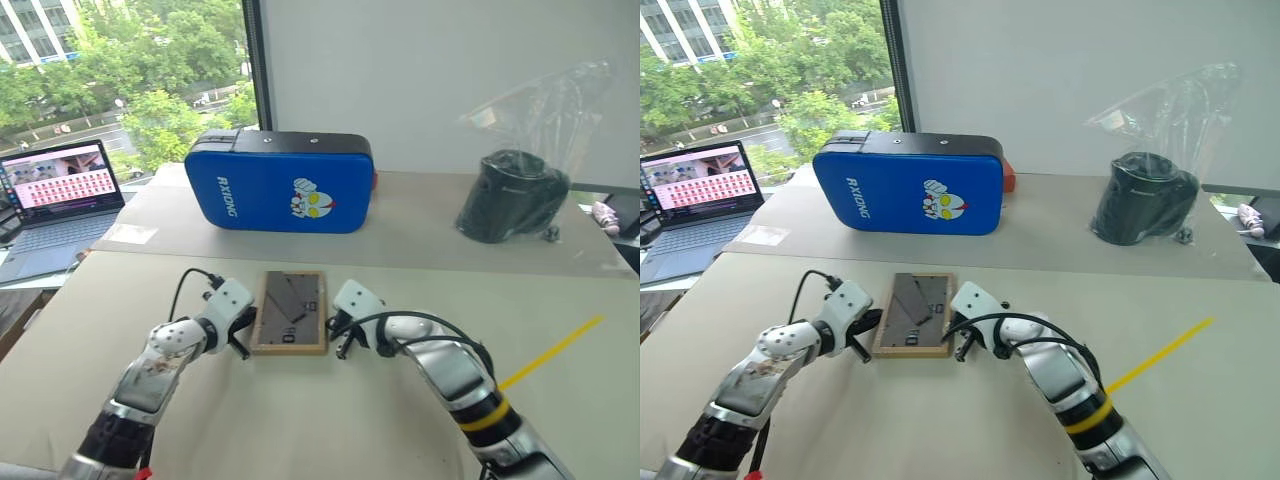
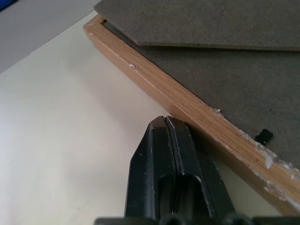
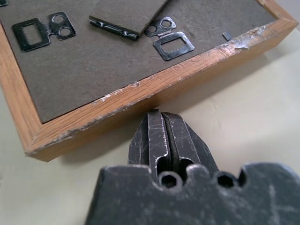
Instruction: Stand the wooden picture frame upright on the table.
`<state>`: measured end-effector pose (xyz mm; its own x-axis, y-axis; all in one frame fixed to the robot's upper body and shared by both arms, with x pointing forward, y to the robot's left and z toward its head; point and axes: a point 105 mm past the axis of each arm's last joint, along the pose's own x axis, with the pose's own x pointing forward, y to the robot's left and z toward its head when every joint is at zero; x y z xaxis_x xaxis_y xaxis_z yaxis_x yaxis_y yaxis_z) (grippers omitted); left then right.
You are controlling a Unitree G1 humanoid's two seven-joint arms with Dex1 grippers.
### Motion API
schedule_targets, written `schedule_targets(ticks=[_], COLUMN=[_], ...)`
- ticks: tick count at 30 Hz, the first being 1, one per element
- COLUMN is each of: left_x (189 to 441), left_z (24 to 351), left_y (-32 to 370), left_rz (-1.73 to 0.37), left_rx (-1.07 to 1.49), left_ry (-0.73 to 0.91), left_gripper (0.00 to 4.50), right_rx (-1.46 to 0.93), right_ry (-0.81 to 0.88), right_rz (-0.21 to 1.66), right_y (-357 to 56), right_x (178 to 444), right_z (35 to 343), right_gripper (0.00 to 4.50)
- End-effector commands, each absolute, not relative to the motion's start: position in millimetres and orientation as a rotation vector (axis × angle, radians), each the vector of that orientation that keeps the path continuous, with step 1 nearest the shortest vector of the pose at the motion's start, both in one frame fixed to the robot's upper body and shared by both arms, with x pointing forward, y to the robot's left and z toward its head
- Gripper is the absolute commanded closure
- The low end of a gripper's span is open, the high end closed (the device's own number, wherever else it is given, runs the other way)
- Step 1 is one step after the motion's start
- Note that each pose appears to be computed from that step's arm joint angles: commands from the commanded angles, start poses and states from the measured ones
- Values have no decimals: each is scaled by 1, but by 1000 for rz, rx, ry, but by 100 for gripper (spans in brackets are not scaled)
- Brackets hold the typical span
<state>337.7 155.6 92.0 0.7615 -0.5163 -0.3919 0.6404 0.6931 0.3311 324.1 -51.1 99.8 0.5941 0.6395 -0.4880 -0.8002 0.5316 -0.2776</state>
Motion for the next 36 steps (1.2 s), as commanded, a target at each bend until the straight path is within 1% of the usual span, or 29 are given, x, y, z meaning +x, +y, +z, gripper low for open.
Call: schedule_targets(ticks=[1, 7, 10, 11, 14, 17, 20, 23, 24, 26, 27, 28, 31, 32, 33, 36], left_x=[325, 323, 324, 323, 323, 317, 315, 316, 315, 311, 307, 305, 303, 302, 301, 304], left_z=[78, 82, 83, 82, 88, 101, 108, 118, 122, 122, 119, 117, 109, 106, 97, 75], left_y=[121, 108, 108, 112, 142, 183, 202, 202, 197, 185, 181, 178, 176, 176, 176, 177], left_rz=[-822, -859, -846, -831, -748, -701, -687, -737, -766, -822, -863, -890, -941, -959, -1007, -1099], left_rx=[442, 425, 440, 448, 484, 622, 715, 906, 1047, 1276, 1335, 1373, 1422, 1431, 1463, 1531], left_ry=[298, 275, 268, 270, 266, 214, 159, 5, -106, -313, -391, -452, -580, -603, -611, -599], left_gripper=[445, 445, 445, 445, 445, 445, 445, 364, 331, 248, 219, 172, 64, 36, 10, 10], right_rx=[-487, -461, -465, -464, -477, -481, -486, -488, -485, -479, -475, -472, -456, -453, -451, -446], right_ry=[386, 425, 446, 449, 456, 461, 468, 474, 475, 475, 475, 475, 471, 472, 473, 476], right_rz=[849, 827, 834, 820, 771, 751, 747, 743, 742, 743, 742, 742, 751, 753, 757, 780], right_y=[-59, -65, -67, -70, -84, -95, -100, -105, -106, -107, -107, -106, -103, -102, -101, -95], right_x=[315, 308, 304, 305, 313, 316, 317, 317, 316, 314, 314, 314, 311, 311, 309, 305], right_z=[99, 98, 96, 96, 95, 95, 93, 91, 91, 92, 92, 93, 95, 95, 95, 95], right_gripper=[450, 450, 450, 450, 450, 450, 450, 450, 450, 450, 450, 450, 450, 450, 450, 450])
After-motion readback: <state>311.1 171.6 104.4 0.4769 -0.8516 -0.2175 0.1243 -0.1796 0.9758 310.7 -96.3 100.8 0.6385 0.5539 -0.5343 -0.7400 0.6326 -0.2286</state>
